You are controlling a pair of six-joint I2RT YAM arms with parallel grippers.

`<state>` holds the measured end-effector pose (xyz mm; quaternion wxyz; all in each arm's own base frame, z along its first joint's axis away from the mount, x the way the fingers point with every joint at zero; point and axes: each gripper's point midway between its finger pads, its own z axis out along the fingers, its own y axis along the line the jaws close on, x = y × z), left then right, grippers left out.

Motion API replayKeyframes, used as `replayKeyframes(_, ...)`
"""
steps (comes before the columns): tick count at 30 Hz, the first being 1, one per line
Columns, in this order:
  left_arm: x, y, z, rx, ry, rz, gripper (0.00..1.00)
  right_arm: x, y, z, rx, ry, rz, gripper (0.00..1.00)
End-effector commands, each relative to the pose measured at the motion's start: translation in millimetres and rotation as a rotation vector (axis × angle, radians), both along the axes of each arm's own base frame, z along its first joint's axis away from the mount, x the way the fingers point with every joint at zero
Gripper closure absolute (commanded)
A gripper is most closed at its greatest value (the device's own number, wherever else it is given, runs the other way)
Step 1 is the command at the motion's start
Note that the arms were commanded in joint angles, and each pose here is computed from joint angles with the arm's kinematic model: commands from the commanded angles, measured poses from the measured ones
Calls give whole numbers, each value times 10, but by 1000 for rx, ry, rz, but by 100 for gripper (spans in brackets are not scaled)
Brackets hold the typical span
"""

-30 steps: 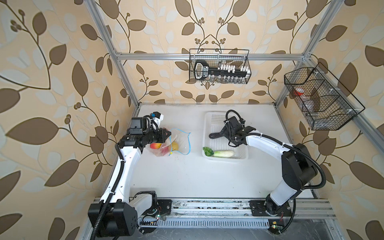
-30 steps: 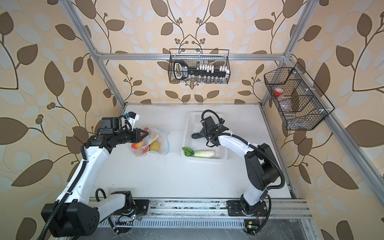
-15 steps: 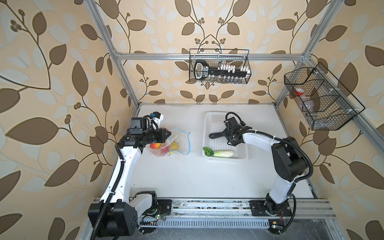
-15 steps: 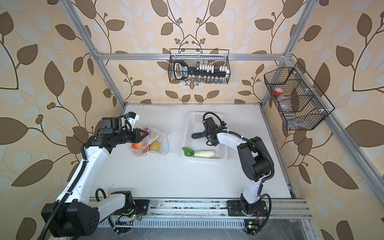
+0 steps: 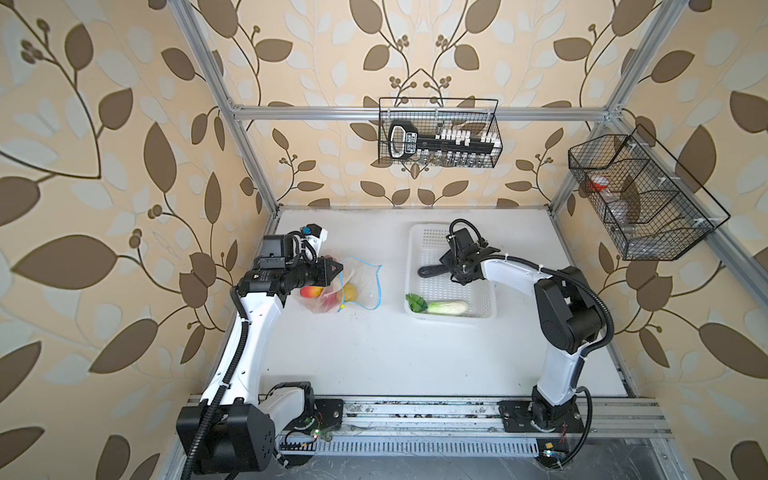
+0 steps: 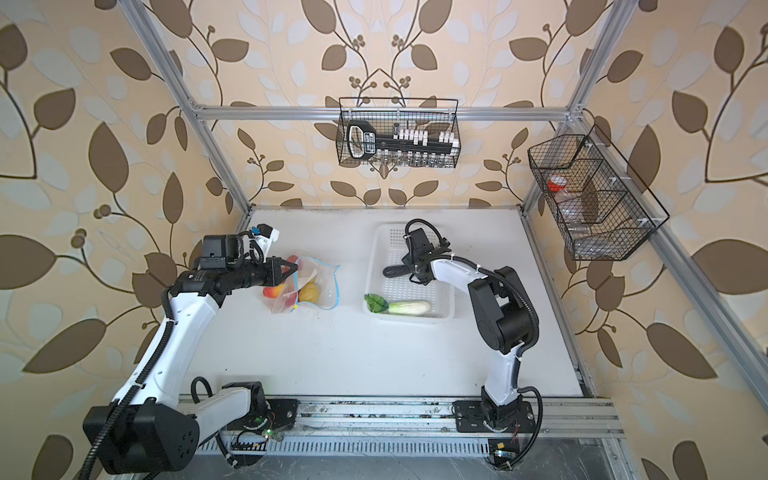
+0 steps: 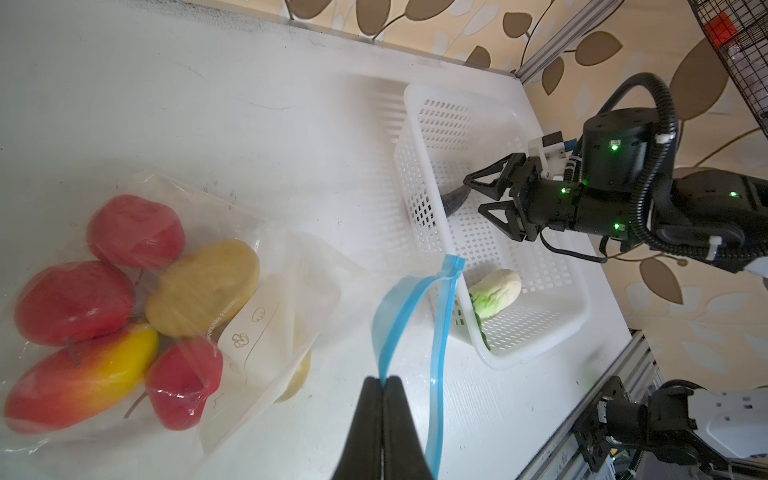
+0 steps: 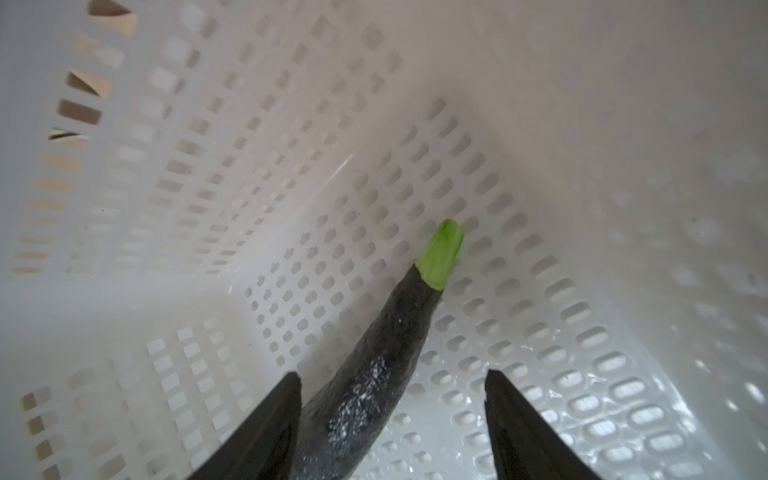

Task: Place the food in the zip-top bag and seal the zipper
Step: 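Lower the open right gripper onto the dark eggplant in the basket, then close the right gripper on the eggplant's green stem end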

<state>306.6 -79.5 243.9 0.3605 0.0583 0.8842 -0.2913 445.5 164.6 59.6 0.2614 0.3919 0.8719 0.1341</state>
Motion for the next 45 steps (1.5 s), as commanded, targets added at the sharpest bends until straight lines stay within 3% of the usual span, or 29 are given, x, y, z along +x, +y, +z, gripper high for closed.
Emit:
replayKeyframes(1, 18, 9, 38, -18, -16, -3, 100, 88, 35, -35, 30, 10, -26, 32)
replayKeyframes(4, 22, 12, 25, -17, -15, -3, 100, 121, 33, -64, 35, 13, -30, 38)
replayKeyframes(15, 24, 19, 17, -19, -10, 0, 100, 109, -100, -233, -6, 76, -53, 46)
replayKeyframes(19, 27, 19, 22, -21, -12, -1, 100, 111, -91, -312, 9, 90, -49, 46)
replayKeyframes(30, 28, 13, 2, -30, -6, -2, 100, 183, -37, -382, 46, 86, -29, 60)
replayKeyframes(45, 39, 19, -6, -37, 4, 1, 100, 222, -47, -264, 95, 24, -4, 89)
